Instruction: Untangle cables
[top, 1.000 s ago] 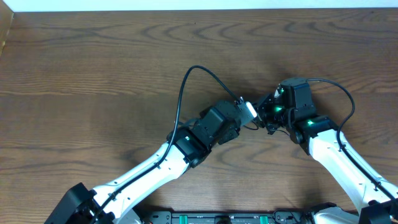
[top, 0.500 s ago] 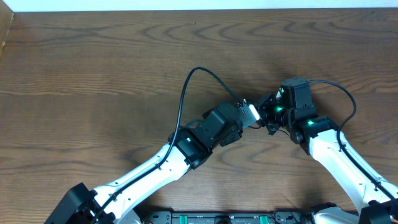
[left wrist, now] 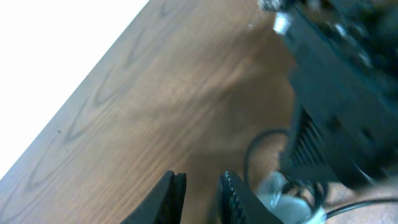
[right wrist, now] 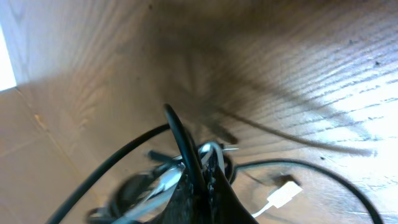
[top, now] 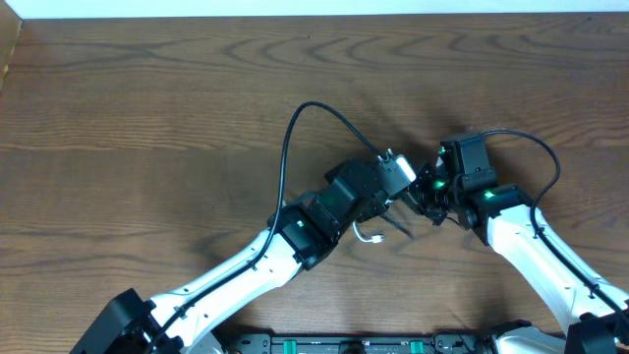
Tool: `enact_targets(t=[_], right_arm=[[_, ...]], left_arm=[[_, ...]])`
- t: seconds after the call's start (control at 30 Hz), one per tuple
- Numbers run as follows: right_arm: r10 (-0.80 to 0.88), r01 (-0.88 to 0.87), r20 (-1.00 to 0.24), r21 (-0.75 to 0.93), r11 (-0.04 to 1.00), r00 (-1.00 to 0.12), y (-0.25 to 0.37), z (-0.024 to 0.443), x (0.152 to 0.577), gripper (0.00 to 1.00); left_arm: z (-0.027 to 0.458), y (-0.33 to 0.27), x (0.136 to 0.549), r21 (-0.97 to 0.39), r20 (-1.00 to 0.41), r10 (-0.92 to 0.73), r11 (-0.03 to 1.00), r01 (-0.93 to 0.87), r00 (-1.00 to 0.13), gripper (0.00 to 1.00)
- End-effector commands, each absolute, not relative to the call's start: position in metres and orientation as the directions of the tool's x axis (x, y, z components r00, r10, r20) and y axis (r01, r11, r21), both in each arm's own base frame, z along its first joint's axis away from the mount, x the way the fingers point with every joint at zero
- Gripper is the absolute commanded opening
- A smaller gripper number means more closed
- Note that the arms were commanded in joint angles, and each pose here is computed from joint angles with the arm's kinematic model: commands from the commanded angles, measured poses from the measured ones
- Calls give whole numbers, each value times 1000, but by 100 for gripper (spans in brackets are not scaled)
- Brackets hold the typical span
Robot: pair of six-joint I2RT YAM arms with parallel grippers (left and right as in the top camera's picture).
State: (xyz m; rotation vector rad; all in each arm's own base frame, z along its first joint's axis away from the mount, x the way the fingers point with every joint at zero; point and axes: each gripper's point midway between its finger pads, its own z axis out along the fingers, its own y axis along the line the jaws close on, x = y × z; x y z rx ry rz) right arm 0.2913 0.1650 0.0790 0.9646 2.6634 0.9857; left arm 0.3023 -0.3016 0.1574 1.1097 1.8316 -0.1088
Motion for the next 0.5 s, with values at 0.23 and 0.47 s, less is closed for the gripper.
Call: enact_targets(t=[0.23, 0.47], right_arm=[[554, 462, 45, 609, 644, -831, 166, 71, 283, 1], [567, 458, 2, 592, 663, -824, 160, 69, 288, 1]], left_arm=[[183, -296, 314, 381, -781, 611, 633, 674, -131, 17], [148, -280, 296, 373, -676, 706, 577, 727, -213, 48]])
